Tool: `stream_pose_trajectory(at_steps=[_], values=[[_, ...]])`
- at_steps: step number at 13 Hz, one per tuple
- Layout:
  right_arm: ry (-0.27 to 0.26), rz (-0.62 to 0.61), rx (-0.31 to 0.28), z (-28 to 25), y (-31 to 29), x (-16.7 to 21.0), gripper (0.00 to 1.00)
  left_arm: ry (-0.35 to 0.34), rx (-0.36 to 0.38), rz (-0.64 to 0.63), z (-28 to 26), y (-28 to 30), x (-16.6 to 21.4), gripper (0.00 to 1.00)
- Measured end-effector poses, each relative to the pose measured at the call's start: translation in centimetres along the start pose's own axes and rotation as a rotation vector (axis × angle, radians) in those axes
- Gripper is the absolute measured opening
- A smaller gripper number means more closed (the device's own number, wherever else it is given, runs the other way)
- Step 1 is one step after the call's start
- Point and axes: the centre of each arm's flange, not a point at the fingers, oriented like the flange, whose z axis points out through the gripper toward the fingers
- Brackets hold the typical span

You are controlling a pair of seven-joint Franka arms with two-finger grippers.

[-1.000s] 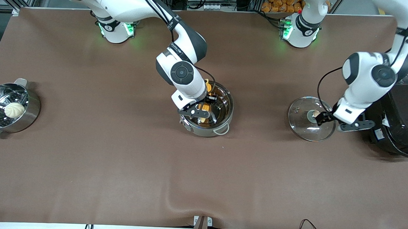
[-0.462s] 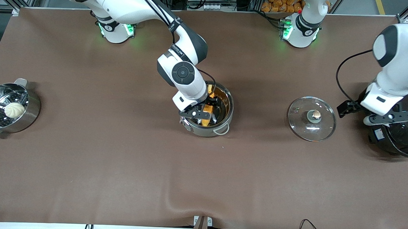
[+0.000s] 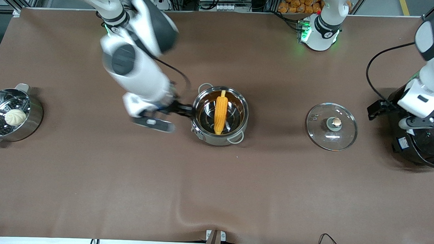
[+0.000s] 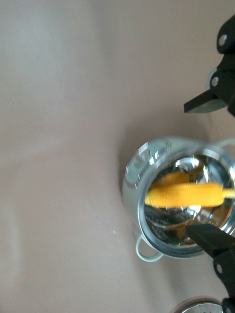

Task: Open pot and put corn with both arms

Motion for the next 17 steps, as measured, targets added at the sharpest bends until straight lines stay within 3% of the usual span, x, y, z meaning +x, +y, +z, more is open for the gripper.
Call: stream_pose_trajectory(at_steps=[3,7,11,17], values=[[0.028,-0.049,-0.035,-10.0,10.0,1.8,1.0,-0.001,0.001,0.01,-3.0,0.6,0.0,1.0],[0.057,-0.175,-0.079,-17.8,24.5,3.8,1.0,-0.005,-0.014,0.034,-5.2,2.2,-0.1,1.0],[0.107,-0.287,-0.196,-20.4,29.9,3.8,1.0,-0.011,-0.027,0.052,-5.9,3.4,0.2,1.0],[0.09,-0.298,-0.192,-20.9,35.5,4.5,1.0,-0.029,-0.065,0.012,-7.9,1.6,0.0,1.0]])
